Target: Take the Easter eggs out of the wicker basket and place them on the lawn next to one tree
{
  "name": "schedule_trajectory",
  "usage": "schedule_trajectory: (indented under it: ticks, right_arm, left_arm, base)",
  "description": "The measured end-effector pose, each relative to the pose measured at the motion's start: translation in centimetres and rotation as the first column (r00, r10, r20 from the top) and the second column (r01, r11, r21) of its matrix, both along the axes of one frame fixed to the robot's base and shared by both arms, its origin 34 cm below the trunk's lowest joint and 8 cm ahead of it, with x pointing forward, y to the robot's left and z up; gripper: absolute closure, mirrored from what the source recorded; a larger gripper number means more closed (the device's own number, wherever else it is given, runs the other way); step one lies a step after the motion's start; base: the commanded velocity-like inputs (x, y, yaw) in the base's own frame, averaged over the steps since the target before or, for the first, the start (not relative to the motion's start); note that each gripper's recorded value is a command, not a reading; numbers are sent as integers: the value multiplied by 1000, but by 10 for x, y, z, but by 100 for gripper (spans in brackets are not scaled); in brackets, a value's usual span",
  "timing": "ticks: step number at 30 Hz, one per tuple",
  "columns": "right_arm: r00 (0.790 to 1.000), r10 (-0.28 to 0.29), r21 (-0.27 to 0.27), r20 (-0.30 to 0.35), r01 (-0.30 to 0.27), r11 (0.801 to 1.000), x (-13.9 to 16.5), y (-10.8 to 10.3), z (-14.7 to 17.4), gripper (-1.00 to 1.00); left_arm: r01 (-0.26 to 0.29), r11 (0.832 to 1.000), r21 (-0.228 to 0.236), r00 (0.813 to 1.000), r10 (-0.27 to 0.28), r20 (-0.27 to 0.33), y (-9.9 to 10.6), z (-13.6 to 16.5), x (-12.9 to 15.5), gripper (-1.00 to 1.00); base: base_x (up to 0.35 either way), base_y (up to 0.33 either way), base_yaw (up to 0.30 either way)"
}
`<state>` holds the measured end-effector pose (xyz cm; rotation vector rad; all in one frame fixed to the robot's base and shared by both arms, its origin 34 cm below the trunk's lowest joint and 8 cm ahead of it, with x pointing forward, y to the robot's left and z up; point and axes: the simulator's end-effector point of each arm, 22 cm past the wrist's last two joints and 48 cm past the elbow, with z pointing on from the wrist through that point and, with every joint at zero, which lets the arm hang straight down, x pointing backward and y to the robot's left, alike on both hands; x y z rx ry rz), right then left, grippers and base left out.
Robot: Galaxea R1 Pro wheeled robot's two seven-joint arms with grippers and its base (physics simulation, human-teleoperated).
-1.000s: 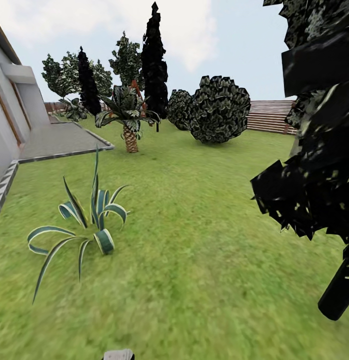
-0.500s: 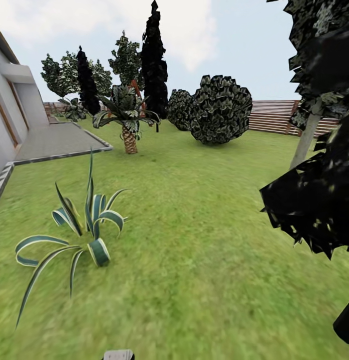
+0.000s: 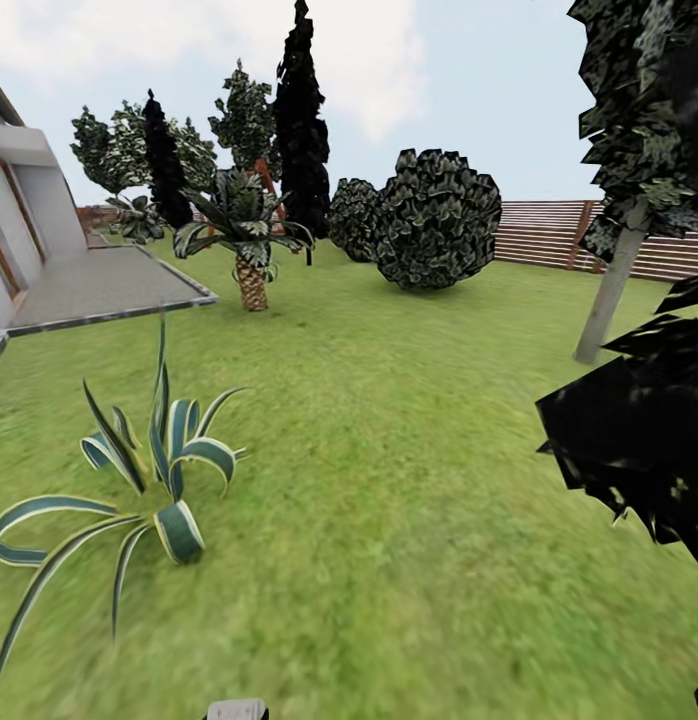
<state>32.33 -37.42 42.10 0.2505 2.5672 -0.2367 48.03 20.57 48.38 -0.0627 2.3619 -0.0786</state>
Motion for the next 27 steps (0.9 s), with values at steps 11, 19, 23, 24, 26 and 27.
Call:
schedule_trajectory:
  ticks: [11,19,23,24,26,27]
  right_arm:
    - [1000,0,0,0,0,1000,0,0,0,-100]
    - [1000,0,0,0,0,1000,0,0,0,-100]
    - [1000,0,0,0,0,1000,0,0,0,-100]
    - [1000,0,0,0,0,1000,0,0,0,-100]
    - [1000,0,0,0,0,1000,0,0,0,-100]
    - [1000,0,0,0,0,1000,0,0,0,-100]
  left_arm:
    - [0,1000,0,1000,0,0,0,0,0,-100]
    - [0,1000,0,1000,0,0,0,0,0,-100]
    - [0,1000,0,1000,0,0,0,0,0,-100]
    - [0,1000,1,1000,0,0,0,0,0,-100]
    - [0,1000,0,1000,0,0,0,0,0,-100]
    - [0,1000,0,1000,0,0,0,0,0,-100]
  base:
    - [330,0,-45]
    - [330,0,0]
    - [330,0,0]
    - [330,0,0]
    - [330,0,0]
    - [330,0,0]
